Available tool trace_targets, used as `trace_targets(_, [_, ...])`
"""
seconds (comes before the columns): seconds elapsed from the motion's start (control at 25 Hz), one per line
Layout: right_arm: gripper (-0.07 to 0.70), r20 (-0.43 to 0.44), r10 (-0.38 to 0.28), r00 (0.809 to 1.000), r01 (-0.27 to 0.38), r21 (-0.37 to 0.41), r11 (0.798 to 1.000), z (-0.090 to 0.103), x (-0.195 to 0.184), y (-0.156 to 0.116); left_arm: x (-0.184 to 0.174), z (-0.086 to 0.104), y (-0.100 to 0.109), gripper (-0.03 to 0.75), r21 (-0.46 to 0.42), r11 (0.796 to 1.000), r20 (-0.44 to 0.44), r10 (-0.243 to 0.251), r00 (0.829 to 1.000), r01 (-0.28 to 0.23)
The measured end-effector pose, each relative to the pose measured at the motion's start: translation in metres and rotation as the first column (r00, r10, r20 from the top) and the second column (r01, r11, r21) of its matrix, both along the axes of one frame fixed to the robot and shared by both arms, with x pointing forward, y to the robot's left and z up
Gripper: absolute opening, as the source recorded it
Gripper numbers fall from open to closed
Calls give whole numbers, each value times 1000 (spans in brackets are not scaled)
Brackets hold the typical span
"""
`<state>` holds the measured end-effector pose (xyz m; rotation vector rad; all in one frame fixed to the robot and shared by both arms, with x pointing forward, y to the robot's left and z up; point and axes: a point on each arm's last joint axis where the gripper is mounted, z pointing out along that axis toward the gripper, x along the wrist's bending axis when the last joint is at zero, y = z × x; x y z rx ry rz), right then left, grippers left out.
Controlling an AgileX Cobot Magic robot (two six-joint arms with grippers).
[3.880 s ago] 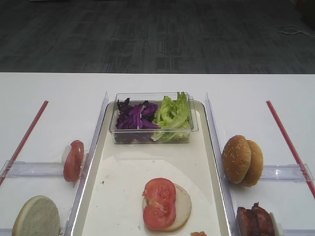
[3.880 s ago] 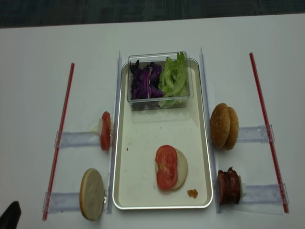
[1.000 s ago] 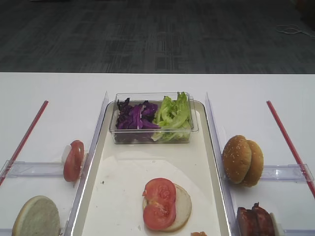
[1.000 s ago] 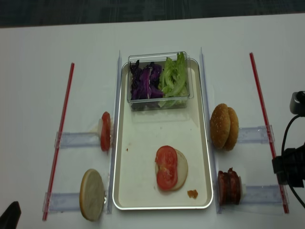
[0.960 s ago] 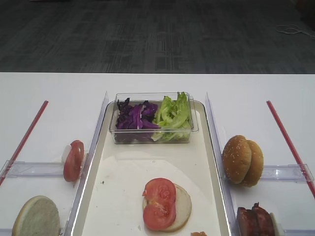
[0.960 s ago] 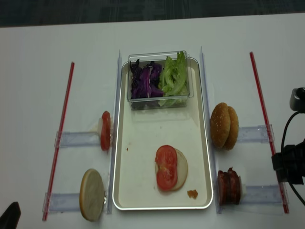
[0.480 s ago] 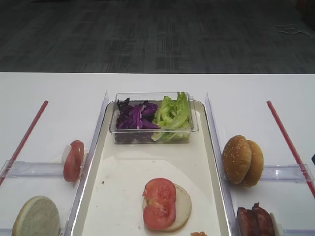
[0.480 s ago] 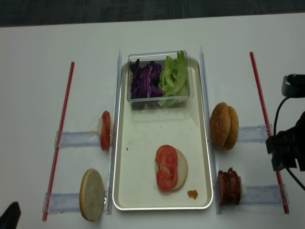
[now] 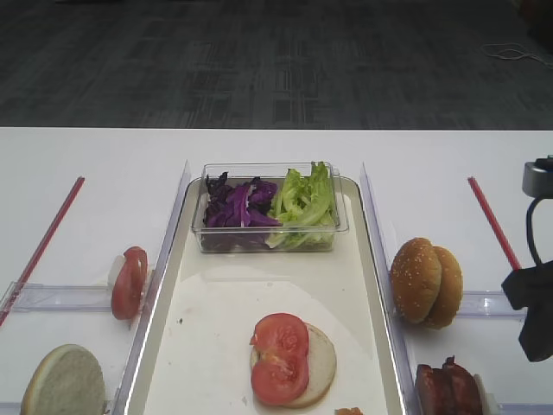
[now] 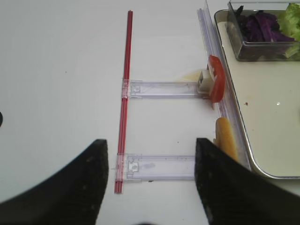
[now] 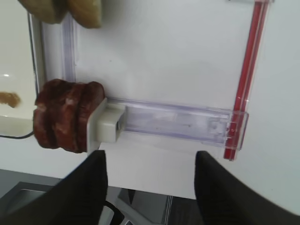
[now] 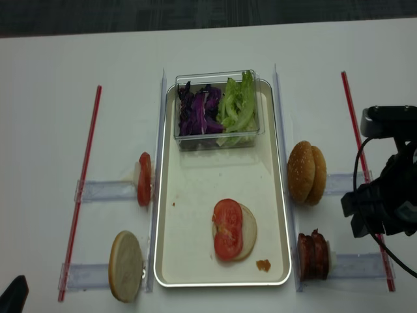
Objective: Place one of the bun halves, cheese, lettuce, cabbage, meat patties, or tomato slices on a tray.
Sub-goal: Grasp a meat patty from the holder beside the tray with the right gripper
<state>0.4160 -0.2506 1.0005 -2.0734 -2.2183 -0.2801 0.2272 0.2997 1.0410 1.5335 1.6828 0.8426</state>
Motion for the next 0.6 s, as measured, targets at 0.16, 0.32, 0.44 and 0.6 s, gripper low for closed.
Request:
trace_targets(0.16, [419, 16, 25, 1000, -25, 8, 1000, 0, -2, 16, 0, 0, 0, 420, 1, 1000, 0, 1, 1000, -1])
trace_targets(0.32, [419, 20, 30, 999, -31, 20, 999, 0, -5, 27, 0, 0, 0, 420, 1, 1000, 0, 1, 1000, -1])
trace_targets(0.44, [418, 18, 31, 999, -32, 23, 999, 0, -7, 32, 0, 0, 0, 420, 1, 1000, 0, 1, 1000, -1])
trace_targets(0.6, [418, 23, 35, 999, -36, 29, 999, 0, -8, 38, 0, 0, 0, 420, 0, 1000, 0, 2, 1000, -2])
